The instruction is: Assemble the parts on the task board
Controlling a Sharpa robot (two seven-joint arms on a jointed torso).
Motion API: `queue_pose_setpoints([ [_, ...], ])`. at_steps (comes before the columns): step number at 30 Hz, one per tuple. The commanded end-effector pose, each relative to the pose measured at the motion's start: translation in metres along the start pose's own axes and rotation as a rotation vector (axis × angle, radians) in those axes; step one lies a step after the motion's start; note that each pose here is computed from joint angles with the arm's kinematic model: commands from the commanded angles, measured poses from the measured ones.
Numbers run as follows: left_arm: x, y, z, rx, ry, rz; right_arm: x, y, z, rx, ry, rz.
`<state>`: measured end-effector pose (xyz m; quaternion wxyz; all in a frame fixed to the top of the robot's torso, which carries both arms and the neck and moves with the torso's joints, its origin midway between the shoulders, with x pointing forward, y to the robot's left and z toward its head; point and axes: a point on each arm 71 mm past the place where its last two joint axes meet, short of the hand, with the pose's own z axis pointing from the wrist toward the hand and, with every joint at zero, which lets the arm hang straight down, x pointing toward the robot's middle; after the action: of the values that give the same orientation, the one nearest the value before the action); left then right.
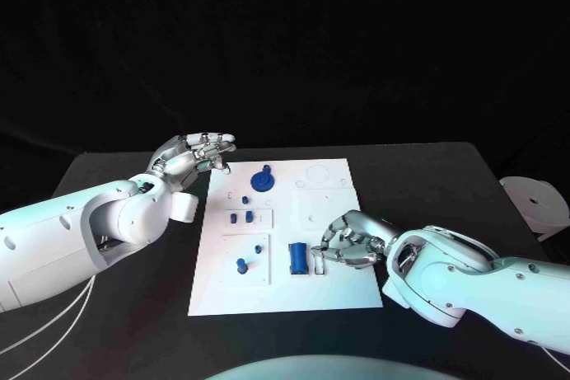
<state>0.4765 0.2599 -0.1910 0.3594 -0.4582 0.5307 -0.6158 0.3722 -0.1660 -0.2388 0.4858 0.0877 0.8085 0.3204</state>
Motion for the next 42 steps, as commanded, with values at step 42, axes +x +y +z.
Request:
queue_pose_setpoints([
  [42,0.0022,0.0011,-0.0013,0.002,0.029,-0.011,0.002,-0.062,-0.017,0.157,-0.026,-0.23],
])
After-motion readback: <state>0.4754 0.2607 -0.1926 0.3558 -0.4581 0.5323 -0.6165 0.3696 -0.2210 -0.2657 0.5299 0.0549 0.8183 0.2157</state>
